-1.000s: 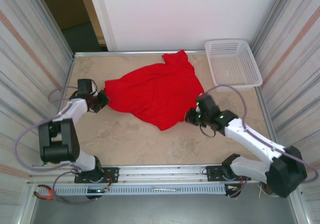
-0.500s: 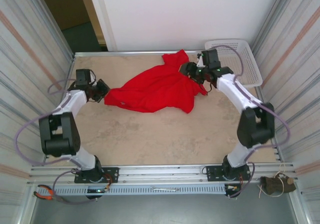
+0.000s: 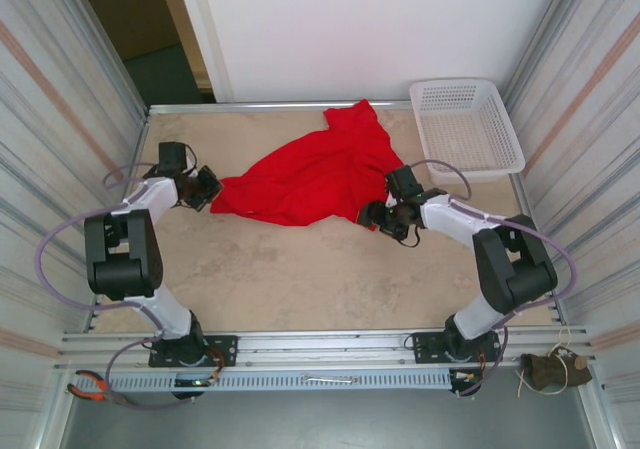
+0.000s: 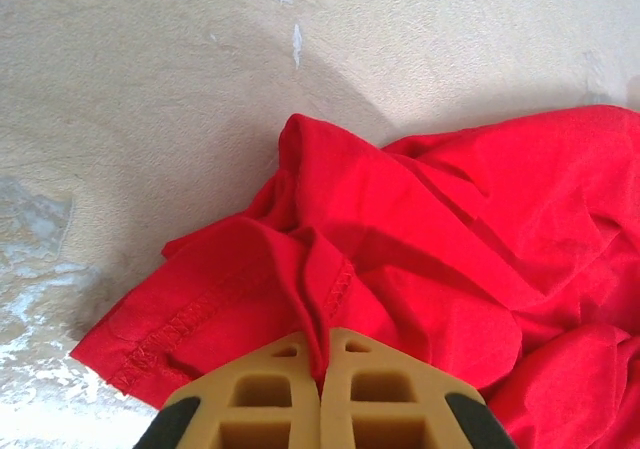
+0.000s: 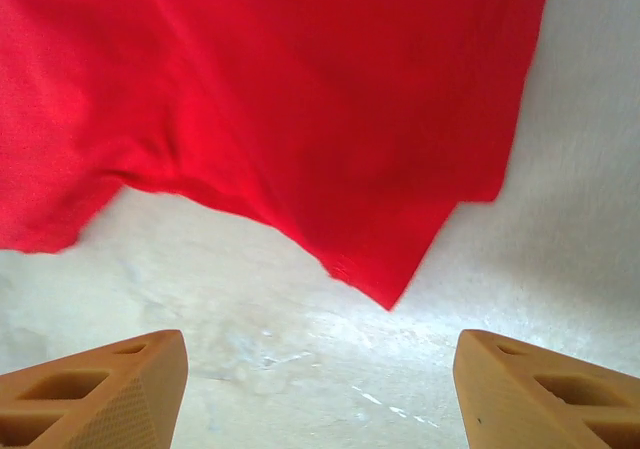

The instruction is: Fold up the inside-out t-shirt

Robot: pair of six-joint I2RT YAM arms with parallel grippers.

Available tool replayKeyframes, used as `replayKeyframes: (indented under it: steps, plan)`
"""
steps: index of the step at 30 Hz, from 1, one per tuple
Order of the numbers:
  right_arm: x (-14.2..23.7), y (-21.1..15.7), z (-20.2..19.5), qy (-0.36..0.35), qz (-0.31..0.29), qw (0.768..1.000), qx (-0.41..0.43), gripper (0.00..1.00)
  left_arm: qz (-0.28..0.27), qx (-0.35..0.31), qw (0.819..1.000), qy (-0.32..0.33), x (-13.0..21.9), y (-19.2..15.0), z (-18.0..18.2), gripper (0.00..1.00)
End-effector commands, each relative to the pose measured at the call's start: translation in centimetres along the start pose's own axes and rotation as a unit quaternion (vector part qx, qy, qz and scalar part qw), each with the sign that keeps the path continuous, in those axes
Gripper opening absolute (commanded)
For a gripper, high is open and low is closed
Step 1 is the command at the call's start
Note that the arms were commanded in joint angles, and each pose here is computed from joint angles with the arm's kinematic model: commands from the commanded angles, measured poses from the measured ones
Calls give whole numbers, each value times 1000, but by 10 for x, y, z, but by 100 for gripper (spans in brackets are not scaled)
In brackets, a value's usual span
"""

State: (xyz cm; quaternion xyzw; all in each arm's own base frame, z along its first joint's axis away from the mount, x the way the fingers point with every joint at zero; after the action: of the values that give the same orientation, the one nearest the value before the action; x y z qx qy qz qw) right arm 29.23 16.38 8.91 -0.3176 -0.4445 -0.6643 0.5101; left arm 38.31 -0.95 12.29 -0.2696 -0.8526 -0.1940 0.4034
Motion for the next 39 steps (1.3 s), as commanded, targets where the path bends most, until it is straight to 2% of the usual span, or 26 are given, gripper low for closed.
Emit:
replayKeyframes:
  steps: [1,4,6,8,9,12,16,20,22,25,28,31,34,36,39]
  plan:
    - [-12,11,5,-6,-21,1000,-5,68,-20,-19,1000,-13,15,6,-9,0]
    - [-21,17,3,-17,-20,1000,-6,61,-21,-19,999,-16,16,7,-11,0]
    - [-25,23,3,-22,-22,1000,-4,42,-22,-21,999,-17,17,7,-12,0]
    - [-23,33,4,-20,-27,999,0,4,-23,-22,999,-20,18,8,-13,0]
    - [-18,40,5,-16,-37,999,4,0,-24,-22,999,-24,20,8,-15,0]
    - [32,78,19,12,-98,995,19,0,-37,-28,997,-65,37,18,-36,0]
    - [164,147,55,58,-243,967,53,0,-87,-37,981,-170,97,40,-103,0]
    - [319,183,93,111,-392,909,92,0,-134,-47,946,-292,183,55,-179,0]
    - [396,182,111,133,-465,868,112,0,-160,-53,922,-348,228,56,-208,0]
    - [480,160,129,162,-543,813,136,0,-192,-63,883,-423,295,48,-239,0]
    - [531,129,139,179,-592,771,152,0,-215,-82,853,-468,348,34,-254,0]
    - [557,101,144,194,-616,746,163,0,-234,-97,830,-496,388,18,-258,0]
    - [565,86,145,206,-620,738,168,0,-247,-101,815,-514,412,6,-256,0]
    - [561,86,145,209,-614,742,168,0,-249,-101,811,-520,420,2,-256,0]
    - [543,97,143,212,-591,761,164,0,-247,-105,818,-508,415,3,-255,0]
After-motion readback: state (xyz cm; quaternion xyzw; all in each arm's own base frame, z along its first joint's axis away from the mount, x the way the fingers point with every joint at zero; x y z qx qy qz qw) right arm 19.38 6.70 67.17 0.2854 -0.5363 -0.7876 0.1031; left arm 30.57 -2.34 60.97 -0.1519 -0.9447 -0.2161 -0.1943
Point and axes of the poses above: each hand's point on the last joint's axis, 136 mm out from that joint toward the fingers, its own x axis back along the fingers, its own z axis along the line the jaws close on, y = z × x, the point moved 5 cm from there along x, back along the fingers, and after that the axes turned 12 degrees about x, right-handed, at the moved point
